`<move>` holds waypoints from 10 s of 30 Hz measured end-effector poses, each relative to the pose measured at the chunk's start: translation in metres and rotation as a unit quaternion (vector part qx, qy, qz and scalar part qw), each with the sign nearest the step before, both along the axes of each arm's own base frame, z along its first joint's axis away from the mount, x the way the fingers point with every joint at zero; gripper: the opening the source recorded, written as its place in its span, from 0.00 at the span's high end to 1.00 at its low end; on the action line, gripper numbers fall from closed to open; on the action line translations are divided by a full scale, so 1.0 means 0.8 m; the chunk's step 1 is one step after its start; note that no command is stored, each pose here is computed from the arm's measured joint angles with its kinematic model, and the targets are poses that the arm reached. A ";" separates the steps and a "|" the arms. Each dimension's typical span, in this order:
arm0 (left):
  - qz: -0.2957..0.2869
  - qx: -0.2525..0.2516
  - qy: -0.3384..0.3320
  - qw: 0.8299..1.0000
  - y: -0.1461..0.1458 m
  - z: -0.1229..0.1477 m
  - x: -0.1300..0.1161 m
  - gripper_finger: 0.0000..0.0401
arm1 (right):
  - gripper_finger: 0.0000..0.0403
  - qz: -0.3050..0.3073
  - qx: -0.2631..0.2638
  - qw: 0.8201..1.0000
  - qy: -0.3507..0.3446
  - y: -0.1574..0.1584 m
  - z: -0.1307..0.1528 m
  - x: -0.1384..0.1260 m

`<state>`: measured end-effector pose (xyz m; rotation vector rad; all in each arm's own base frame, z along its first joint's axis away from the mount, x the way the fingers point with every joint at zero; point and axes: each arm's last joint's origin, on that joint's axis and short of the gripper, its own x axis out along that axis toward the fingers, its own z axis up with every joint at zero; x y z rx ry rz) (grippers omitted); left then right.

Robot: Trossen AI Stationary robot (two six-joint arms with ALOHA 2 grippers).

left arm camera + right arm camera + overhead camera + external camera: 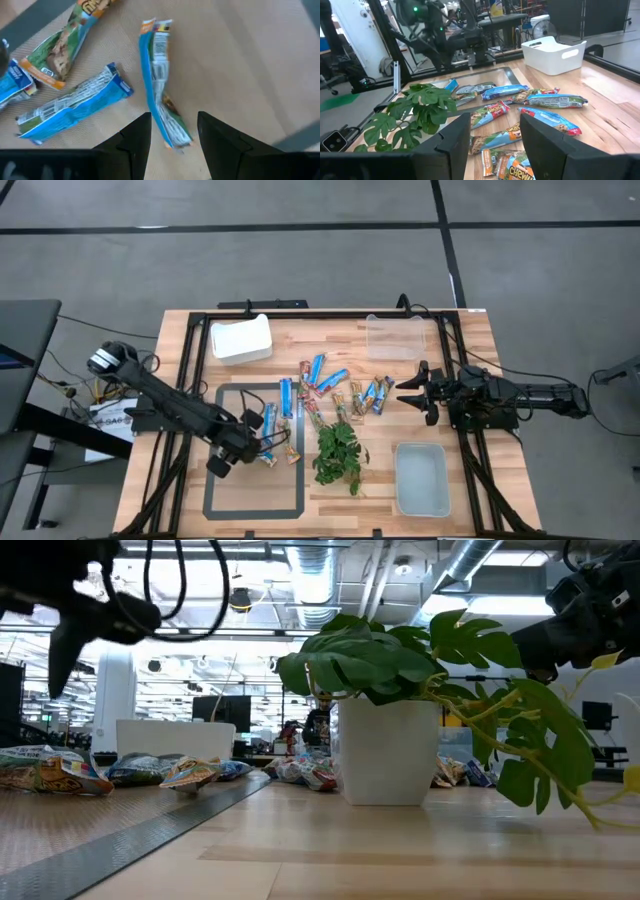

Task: Pick and place Granola Bars by type
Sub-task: Put the yellow granola bar into the white bin

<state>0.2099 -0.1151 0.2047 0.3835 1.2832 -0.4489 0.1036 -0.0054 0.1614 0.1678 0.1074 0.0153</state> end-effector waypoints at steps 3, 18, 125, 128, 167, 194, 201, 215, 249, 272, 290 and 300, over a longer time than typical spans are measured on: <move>0.013 0.007 0.012 1.000 0.001 -0.012 0.009 0.62 | 0.59 0.000 0.000 1.000 0.000 0.000 0.000 0.000; 0.035 0.017 0.037 0.999 -0.008 -0.062 0.038 0.62 | 0.59 0.000 0.000 1.000 0.000 0.000 0.000 0.000; 0.053 -0.031 -0.087 0.994 -0.037 -0.086 0.089 0.88 | 0.59 0.000 0.000 1.000 0.006 0.000 -0.001 0.000; 0.056 -0.047 -0.080 0.994 -0.038 -0.085 0.089 0.97 | 0.59 0.000 0.000 1.000 0.006 0.000 -0.001 0.000; 0.258 -0.122 -0.401 0.870 0.130 0.136 0.075 0.95 | 0.59 0.000 0.000 1.000 0.004 0.000 -0.001 0.000; 0.607 0.110 -0.167 0.769 0.341 0.091 -0.040 0.95 | 0.59 0.000 0.000 1.000 0.004 0.000 -0.001 0.000; 0.604 0.117 -0.096 0.782 0.337 0.050 -0.057 0.95 | 0.59 0.000 0.000 1.000 0.004 0.000 -0.001 0.000; 0.579 0.148 -0.123 0.792 0.340 0.003 -0.061 0.84 | 0.59 0.000 0.000 1.000 0.004 0.000 -0.001 0.000; 0.192 -0.048 -0.315 0.928 0.249 0.086 0.040 0.57 | 0.59 0.000 0.000 1.000 0.004 0.000 -0.001 0.000; -0.177 0.068 -0.172 0.967 0.063 0.017 0.069 0.57 | 0.59 0.000 0.000 1.000 0.004 0.000 -0.001 0.000; -0.210 0.084 -0.081 0.971 0.037 -0.071 0.100 0.57 | 0.59 0.000 0.000 1.000 0.004 0.000 -0.001 0.000; -0.213 0.068 -0.101 0.969 0.037 -0.074 0.102 0.59 | 0.59 0.000 0.000 1.000 0.004 0.000 -0.001 0.000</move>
